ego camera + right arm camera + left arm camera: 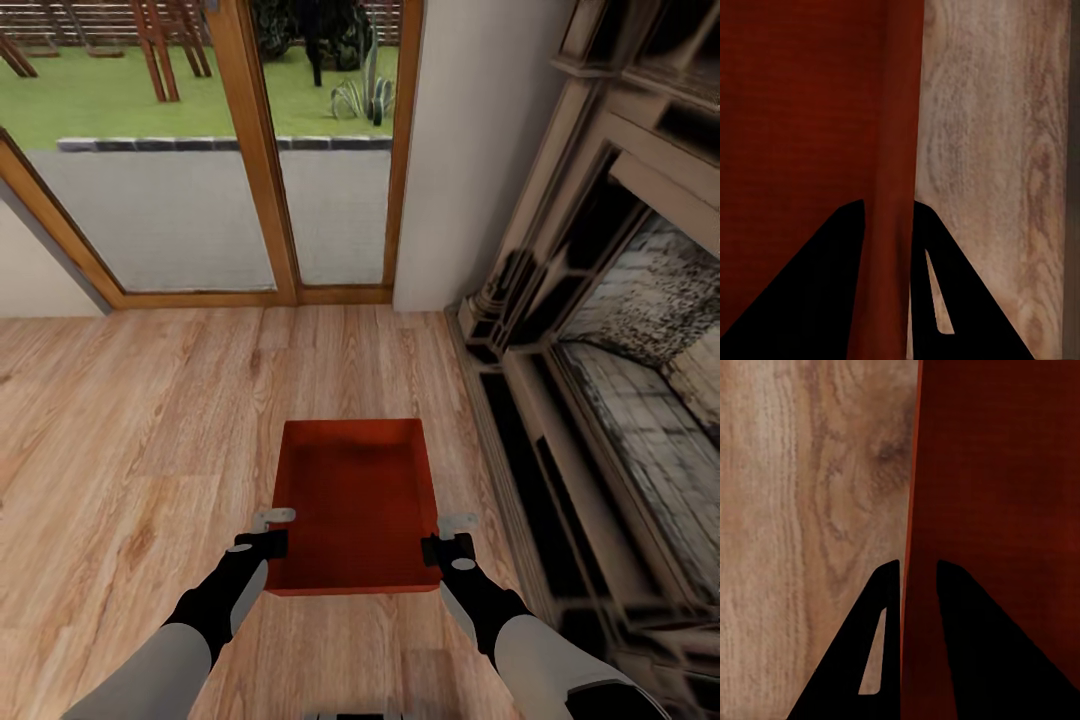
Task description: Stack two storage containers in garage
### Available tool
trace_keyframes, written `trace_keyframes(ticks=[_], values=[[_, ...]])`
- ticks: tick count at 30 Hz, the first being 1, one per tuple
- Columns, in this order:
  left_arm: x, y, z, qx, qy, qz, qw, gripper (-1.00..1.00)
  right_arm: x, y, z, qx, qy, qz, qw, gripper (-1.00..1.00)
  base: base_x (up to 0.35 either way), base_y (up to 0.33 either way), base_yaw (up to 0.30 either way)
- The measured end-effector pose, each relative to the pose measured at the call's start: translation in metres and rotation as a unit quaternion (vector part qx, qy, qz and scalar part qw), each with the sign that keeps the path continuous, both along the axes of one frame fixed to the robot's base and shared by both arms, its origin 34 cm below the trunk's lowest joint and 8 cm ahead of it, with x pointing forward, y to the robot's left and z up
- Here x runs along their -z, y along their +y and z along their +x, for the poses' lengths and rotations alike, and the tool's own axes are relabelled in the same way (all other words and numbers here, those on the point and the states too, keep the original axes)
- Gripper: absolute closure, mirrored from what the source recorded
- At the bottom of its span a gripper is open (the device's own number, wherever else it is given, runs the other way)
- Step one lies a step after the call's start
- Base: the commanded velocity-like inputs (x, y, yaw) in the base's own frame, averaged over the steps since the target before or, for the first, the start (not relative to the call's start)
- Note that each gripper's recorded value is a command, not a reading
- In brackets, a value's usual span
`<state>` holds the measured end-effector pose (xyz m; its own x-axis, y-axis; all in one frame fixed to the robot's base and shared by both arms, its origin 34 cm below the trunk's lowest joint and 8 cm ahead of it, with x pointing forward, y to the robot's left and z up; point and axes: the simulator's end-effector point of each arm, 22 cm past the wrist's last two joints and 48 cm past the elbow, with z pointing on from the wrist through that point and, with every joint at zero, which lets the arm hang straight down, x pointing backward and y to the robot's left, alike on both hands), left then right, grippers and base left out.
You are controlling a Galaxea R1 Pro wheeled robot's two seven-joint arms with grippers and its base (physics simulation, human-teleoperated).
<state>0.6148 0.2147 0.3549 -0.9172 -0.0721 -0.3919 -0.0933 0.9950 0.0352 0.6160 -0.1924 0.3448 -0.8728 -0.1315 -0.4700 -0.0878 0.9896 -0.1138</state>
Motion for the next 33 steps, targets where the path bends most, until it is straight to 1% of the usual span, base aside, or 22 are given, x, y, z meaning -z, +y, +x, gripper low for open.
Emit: trace_keyframes(ticks=[33], values=[[-0.063,0.0,0.008,0.002,-0.001,0.001,1.0,1.0,-0.062,0.0,0.006,0.003,-0.002,0.002,1.0,1.0,0.0,0.0,0.0]])
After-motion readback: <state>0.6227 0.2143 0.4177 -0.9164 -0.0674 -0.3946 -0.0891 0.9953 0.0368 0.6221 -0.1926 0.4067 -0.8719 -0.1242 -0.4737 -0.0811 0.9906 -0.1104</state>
